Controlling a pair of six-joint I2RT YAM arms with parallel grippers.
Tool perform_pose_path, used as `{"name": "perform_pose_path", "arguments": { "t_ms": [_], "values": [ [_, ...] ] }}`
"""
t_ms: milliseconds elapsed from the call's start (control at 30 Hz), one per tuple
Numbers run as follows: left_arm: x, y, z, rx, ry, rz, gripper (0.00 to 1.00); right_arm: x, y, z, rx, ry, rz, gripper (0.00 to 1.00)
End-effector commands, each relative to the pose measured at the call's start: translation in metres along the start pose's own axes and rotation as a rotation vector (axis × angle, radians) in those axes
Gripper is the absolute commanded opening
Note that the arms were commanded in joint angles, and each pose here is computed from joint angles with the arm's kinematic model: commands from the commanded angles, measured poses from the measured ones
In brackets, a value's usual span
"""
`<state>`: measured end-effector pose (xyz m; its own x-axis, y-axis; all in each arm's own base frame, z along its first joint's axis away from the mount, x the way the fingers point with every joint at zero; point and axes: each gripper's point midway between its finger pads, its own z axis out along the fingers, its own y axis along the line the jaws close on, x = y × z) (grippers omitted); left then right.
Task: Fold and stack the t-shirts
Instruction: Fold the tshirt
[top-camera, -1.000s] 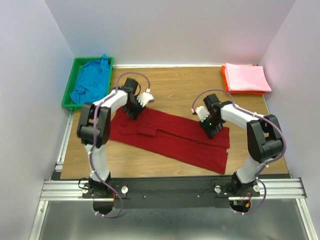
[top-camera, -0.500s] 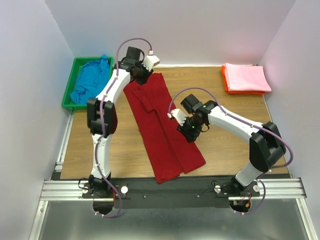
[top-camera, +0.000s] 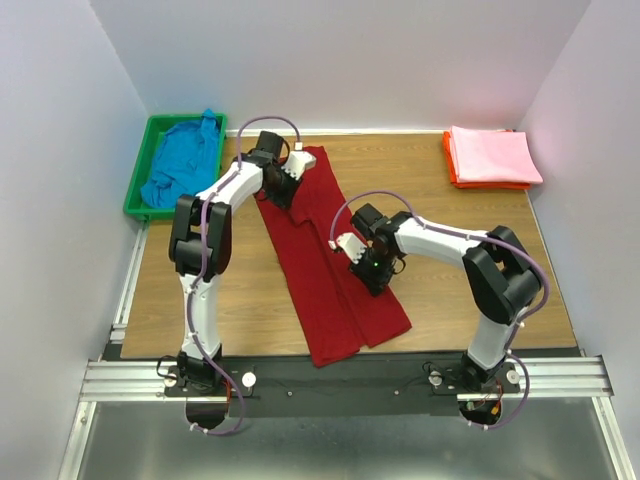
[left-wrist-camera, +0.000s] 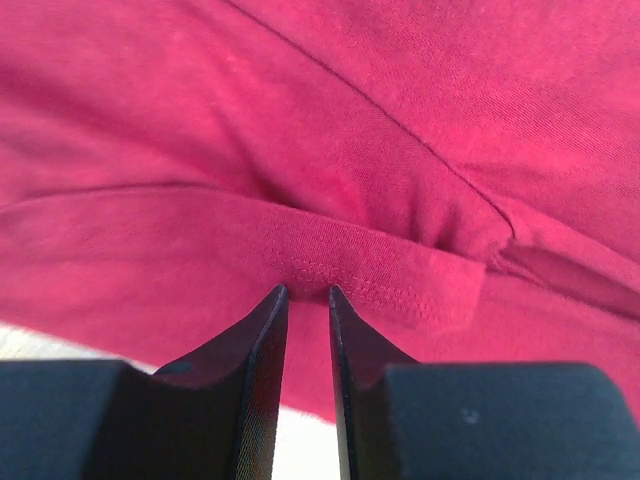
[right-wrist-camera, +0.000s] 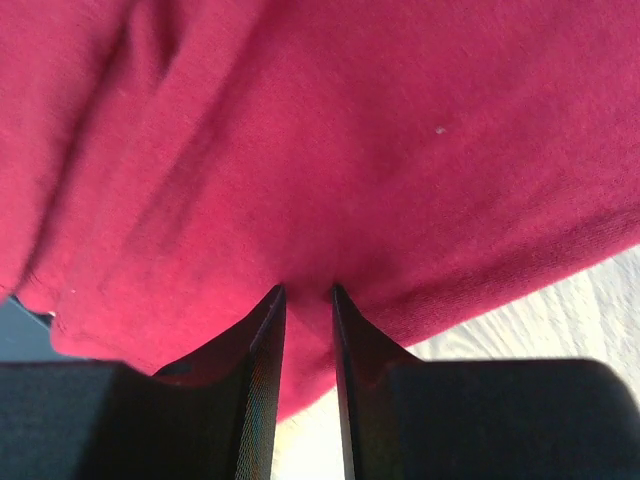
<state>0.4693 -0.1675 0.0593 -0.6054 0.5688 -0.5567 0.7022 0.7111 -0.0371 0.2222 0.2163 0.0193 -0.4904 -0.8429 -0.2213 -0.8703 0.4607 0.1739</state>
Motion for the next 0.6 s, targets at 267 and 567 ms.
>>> {"name": "perform_pose_path", "arguments": {
  "t_ms": [267,567],
  "values": [
    [-0.022,-0.039,0.070,0.099,0.016,0.072,0.27,-0.013,0.068,0.048,-0.217,0.001,0.033,0.35],
    [-0.100,-0.023,0.006,0.089,-0.191,0.159,0.44,-0.087,0.047,-0.041,-0.161,-0.286,0.018,0.52]
  ]
}}
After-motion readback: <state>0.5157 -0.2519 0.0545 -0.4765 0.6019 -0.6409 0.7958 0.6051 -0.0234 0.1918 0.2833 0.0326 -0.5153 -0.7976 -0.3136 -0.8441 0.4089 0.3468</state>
